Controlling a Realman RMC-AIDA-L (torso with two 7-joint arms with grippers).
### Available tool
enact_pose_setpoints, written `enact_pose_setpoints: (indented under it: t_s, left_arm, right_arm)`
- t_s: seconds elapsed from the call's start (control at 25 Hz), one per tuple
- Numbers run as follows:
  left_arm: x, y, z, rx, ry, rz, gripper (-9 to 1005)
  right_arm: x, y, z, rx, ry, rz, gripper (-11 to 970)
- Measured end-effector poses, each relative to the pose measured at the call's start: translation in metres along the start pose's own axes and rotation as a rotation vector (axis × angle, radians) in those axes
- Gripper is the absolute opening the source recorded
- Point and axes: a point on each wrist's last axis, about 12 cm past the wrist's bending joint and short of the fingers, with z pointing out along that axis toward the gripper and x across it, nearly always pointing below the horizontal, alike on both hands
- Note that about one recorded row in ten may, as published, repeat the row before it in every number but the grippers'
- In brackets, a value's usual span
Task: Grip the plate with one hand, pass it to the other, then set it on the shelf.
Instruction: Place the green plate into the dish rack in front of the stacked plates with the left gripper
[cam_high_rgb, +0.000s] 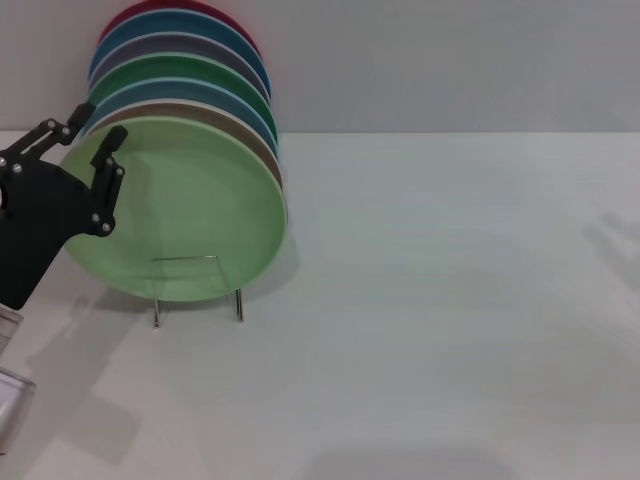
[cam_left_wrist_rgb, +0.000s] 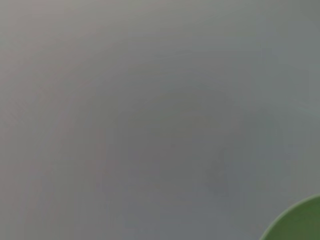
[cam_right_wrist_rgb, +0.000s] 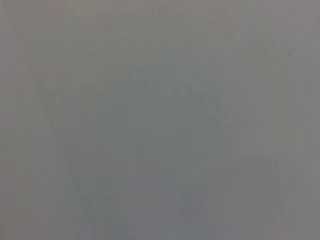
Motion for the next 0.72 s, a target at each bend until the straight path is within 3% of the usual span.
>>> enact_pose_setpoints:
  t_s: [0.36,0.72]
  left_arm:
    - [-0.001,-0.009,-0.008,0.017,0.037,0.040,285]
    - [-0.009,-0.028,-0.034,0.094,0.058,0.101,318]
  right_arm:
    - [0.001,0.000,-0.001,0.002,0.002,-0.002,563]
    - [0.001,0.001,-0.003,-0.004,0.004,-0.003,577]
